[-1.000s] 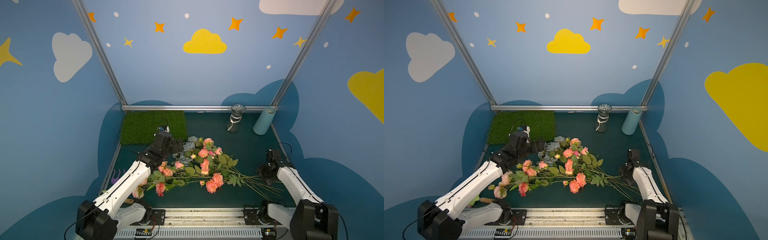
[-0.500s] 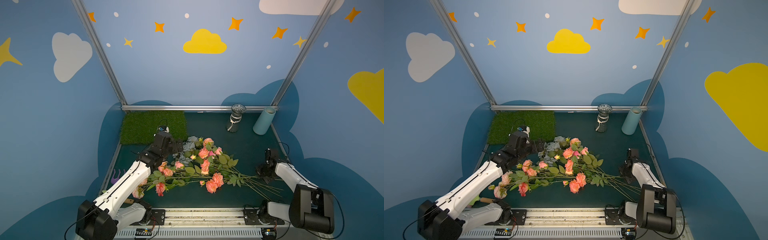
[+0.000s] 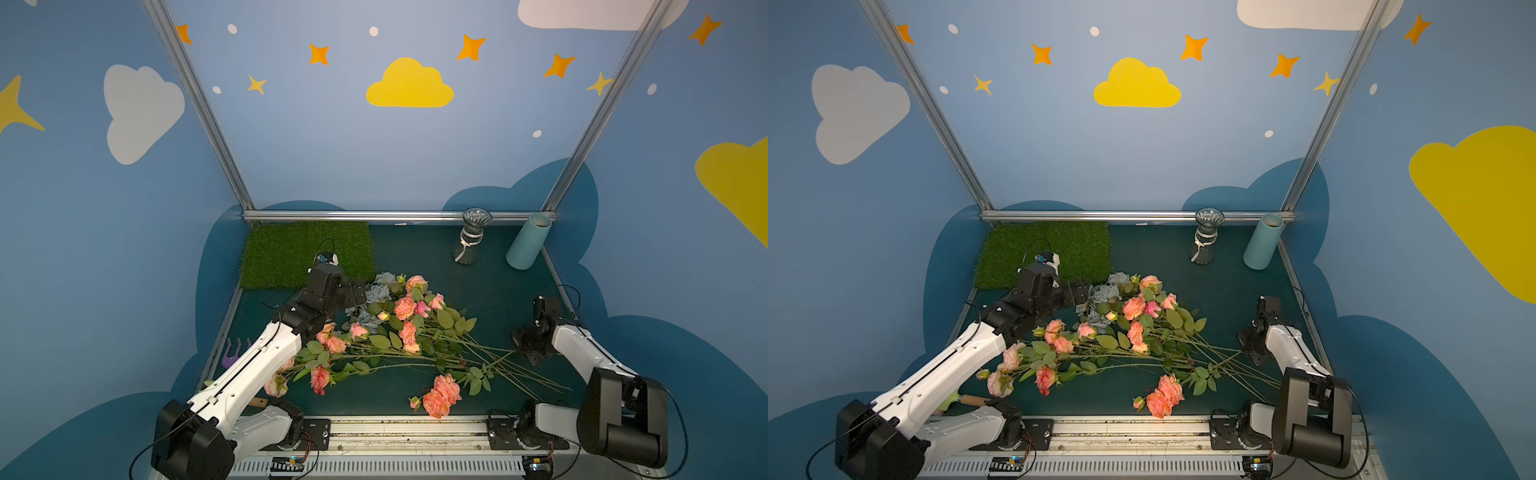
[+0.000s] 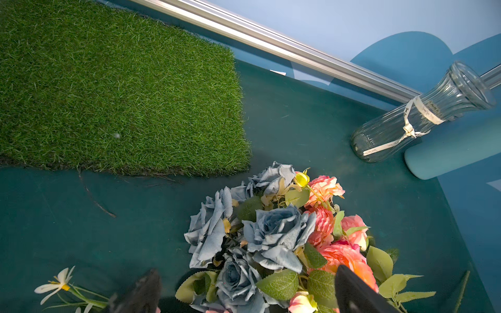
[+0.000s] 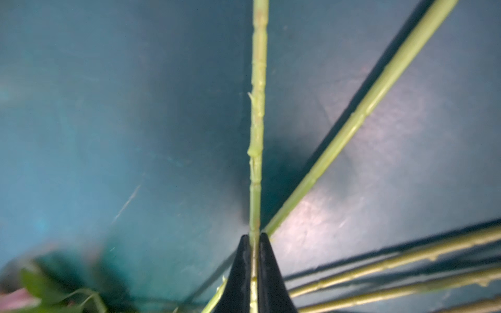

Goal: Place the pink flowers into the vase
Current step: Pick up the flower at the center of the board.

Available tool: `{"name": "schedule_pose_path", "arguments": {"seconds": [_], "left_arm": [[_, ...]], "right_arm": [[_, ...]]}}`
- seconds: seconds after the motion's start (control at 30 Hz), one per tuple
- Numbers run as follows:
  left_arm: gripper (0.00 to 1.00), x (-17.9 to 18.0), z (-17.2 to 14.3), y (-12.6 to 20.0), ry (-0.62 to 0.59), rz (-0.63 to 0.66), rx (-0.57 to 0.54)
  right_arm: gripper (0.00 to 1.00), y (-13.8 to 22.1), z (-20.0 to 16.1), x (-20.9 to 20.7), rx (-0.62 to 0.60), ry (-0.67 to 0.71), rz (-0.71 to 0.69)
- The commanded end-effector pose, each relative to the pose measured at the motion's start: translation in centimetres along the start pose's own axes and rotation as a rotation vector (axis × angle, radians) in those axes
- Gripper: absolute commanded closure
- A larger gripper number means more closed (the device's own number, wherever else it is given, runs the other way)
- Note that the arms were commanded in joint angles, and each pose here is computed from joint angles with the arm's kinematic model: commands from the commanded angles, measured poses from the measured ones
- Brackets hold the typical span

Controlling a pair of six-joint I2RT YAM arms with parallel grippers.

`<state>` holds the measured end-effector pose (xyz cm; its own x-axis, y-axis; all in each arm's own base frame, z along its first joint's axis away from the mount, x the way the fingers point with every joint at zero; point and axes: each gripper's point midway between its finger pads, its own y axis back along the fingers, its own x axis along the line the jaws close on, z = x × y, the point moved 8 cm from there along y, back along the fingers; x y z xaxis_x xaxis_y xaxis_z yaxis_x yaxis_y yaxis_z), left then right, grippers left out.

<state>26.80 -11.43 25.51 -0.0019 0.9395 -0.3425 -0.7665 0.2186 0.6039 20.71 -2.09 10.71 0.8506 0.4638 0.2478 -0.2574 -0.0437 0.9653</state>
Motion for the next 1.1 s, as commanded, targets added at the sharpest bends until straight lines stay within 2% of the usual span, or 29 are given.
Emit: {"name": "schedule_pose_path", "arguments": {"seconds": [0.0, 0.27, 0.43, 0.57, 0.63, 0.73, 0.87, 1.07], "left_arm": [[0.00, 0.1, 0.0, -0.3, -0.002, -0.006, -0.002], [0.00, 0.1, 0.0, -0.6, -0.001, -0.003, 0.005], [0.00, 0.1, 0.2, -0.4, 0.009, -0.006, 0.003], [0.00, -0.6, 0.9, 0.2, 0.040, -0.046, 0.008], [0.00, -2.1, 1.5, 1.2, 0.067, -0.122, 0.021], [0.00, -5.0, 2.2, 3.0, 0.044, -0.196, 0.012], [0.00, -7.2, 3.5, 5.2, 0.011, -0.214, -0.001], [0.00, -10.1, 5.9, 8.3, 0.013, -0.309, -0.029]], "right_arm": [[1.00, 1.9, -0.3, 0.4, 0.003, -0.035, 0.068], [1.00, 5.1, -1.2, -0.5, -0.053, -0.202, 0.187], [1.00, 6.9, -1.5, -0.2, -0.110, -0.221, 0.371], [1.00, 8.5, -1.4, 0.2, -0.122, -0.245, 0.415], [1.00, 9.0, -1.3, 0.7, -0.104, -0.274, 0.449], [1.00, 9.1, -1.2, 1.6, -0.067, -0.322, 0.508], [1.00, 9.5, -0.8, 3.1, -0.023, -0.371, 0.600], [1.00, 11.8, 0.1, 6.1, 0.032, -0.374, 0.734]]}}
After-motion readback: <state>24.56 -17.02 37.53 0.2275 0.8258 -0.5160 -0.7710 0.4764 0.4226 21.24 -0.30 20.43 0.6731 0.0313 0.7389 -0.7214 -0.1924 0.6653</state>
